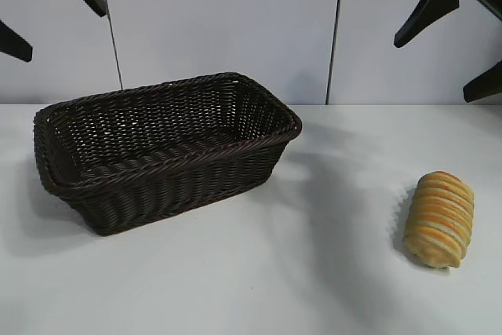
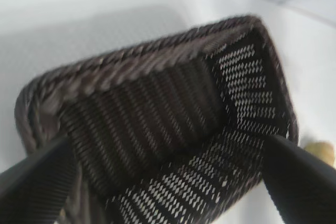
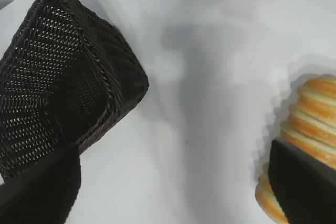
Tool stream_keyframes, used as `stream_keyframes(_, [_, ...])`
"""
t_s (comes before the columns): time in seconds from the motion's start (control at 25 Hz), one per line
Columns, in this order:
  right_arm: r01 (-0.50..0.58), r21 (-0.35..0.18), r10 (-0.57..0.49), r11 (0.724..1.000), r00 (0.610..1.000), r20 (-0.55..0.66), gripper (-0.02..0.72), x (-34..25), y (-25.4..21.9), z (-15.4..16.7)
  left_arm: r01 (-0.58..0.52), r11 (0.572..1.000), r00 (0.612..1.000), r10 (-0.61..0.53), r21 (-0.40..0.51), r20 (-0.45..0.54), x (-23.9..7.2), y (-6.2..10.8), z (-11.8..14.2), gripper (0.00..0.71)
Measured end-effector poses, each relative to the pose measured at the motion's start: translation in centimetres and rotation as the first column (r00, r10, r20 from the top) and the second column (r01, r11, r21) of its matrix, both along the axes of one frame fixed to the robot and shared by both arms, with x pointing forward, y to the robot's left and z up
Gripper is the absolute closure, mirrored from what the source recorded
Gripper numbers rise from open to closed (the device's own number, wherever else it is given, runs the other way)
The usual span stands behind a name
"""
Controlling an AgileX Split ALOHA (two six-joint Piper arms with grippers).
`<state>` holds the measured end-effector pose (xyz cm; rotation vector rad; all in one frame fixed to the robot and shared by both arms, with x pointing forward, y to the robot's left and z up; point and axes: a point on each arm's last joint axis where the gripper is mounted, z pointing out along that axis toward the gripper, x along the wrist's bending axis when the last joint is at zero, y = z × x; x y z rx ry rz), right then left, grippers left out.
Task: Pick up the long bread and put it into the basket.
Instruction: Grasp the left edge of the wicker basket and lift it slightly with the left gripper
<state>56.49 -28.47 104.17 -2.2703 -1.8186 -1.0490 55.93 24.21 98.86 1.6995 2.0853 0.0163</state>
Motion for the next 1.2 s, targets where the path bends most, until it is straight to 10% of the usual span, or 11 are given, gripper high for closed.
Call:
stream_keyframes(0.56, [-0.005, 0.003, 0.005, 1.0, 1.0, -0.007, 0.008, -0.1, 0.0, 0.0, 0.006, 1.0, 0.999, -0.006, 0.004, -0.052, 2.2, -0.3, -6.4, 0.015])
stream_keyframes(0.88, [-0.004, 0.002, 0.004, 1.0, 1.0, -0.004, 0.008, 0.0, 0.0, 0.0, -0.008, 1.0, 0.998, 0.007, -0.013, -0.059, 2.5, -0.5, -6.9, 0.59])
stream_keyframes(1.2, [0.005, -0.003, -0.005, 1.0, 1.0, 0.007, 0.008, 0.1, 0.0, 0.0, 0.026, 1.0, 0.998, -0.027, -0.009, -0.065, 2.7, -0.6, -6.6, 0.611])
